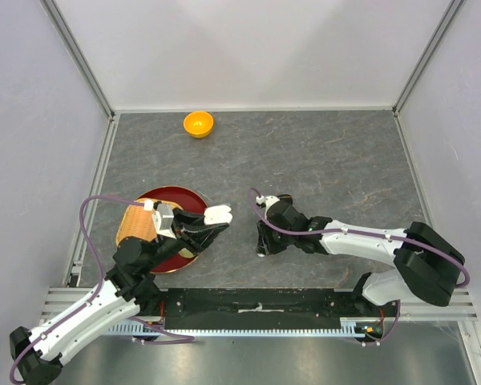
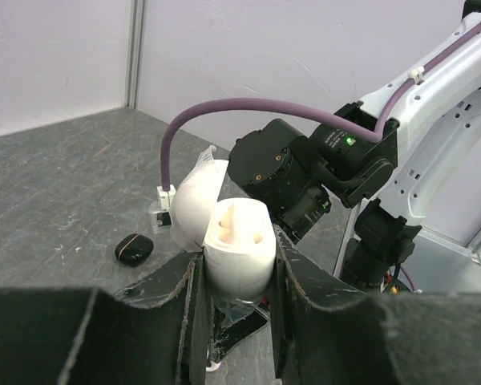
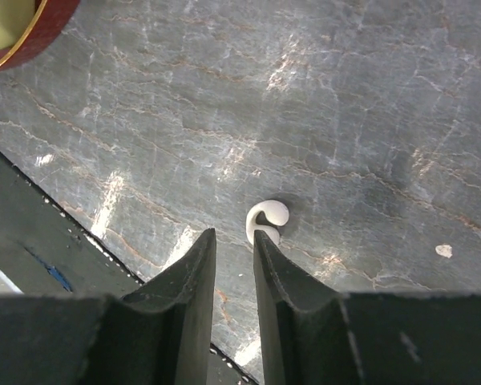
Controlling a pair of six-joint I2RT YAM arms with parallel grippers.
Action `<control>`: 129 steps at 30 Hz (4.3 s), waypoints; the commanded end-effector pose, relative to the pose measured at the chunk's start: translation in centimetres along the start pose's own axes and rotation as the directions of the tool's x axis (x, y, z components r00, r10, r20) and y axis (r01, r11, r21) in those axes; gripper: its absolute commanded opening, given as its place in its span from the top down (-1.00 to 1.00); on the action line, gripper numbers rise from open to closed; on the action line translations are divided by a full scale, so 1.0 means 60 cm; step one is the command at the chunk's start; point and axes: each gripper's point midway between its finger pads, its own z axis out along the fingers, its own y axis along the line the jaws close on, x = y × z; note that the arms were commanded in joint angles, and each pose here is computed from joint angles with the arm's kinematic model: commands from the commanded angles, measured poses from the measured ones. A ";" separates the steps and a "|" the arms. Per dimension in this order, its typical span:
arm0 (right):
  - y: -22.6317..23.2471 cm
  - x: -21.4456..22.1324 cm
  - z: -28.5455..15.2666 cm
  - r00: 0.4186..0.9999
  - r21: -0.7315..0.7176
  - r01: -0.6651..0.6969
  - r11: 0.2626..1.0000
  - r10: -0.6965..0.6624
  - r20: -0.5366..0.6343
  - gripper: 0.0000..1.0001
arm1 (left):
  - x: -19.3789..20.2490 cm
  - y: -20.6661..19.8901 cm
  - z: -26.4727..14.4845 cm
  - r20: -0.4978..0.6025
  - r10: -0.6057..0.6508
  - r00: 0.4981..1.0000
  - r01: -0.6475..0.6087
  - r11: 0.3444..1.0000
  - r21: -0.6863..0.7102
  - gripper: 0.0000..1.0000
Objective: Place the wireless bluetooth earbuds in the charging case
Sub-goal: Pick up the earbud from the center of the board, then place the earbud in the charging case.
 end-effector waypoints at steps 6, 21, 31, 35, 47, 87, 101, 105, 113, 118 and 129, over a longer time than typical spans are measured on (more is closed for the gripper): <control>0.039 -0.015 0.004 0.999 -0.060 0.030 0.998 -0.029 0.018 0.35 | -0.015 -0.002 0.001 0.040 -0.029 0.999 0.029 1.000 -0.006 0.96; -0.011 0.005 0.024 1.000 0.082 0.016 0.996 -0.015 -0.018 0.35 | -0.016 -0.001 -0.002 0.044 -0.030 0.999 0.031 0.999 -0.013 0.96; -0.028 0.009 0.019 1.000 0.132 0.018 0.991 -0.016 -0.021 0.37 | -0.014 0.002 -0.003 0.044 -0.033 0.998 0.034 0.999 -0.021 0.96; -0.030 0.003 0.018 1.000 0.147 0.020 0.989 -0.018 -0.013 0.39 | -0.015 0.002 -0.002 0.044 -0.033 0.998 0.034 0.999 -0.021 0.95; -0.038 0.007 0.019 0.999 0.174 0.026 0.984 -0.022 -0.029 0.41 | -0.013 0.002 -0.002 0.043 -0.040 0.998 0.041 0.999 -0.019 0.96; 0.022 -0.174 -0.165 0.889 0.152 -0.431 0.889 0.391 0.239 1.00 | 0.003 0.026 -0.002 0.067 0.229 0.971 -0.228 0.973 -0.027 0.96; 0.159 -0.272 -0.268 0.762 -0.129 -0.610 0.782 0.623 0.175 1.00 | -0.018 0.093 0.017 0.071 0.534 0.843 -0.513 0.836 -0.195 0.95; 0.178 -0.274 -0.254 0.758 -0.157 -0.622 0.767 0.640 0.126 1.00 | -0.022 0.105 0.020 0.046 0.595 0.803 -0.572 0.789 -0.222 0.96; 0.196 -0.291 -0.245 0.726 -0.205 -0.654 0.728 0.680 0.099 1.00 | -0.016 0.111 0.031 0.008 0.642 0.767 -0.628 0.752 -0.201 0.96; 0.202 -0.290 -0.231 0.703 -0.210 -0.684 0.699 0.708 0.068 1.00 | -0.013 0.109 0.041 -0.001 0.647 0.763 -0.636 0.750 -0.183 0.96; 0.206 -0.298 -0.200 0.663 -0.220 -0.724 0.654 0.748 0.041 1.00 | -0.016 0.103 0.051 0.001 0.661 0.751 -0.652 0.741 -0.161 0.95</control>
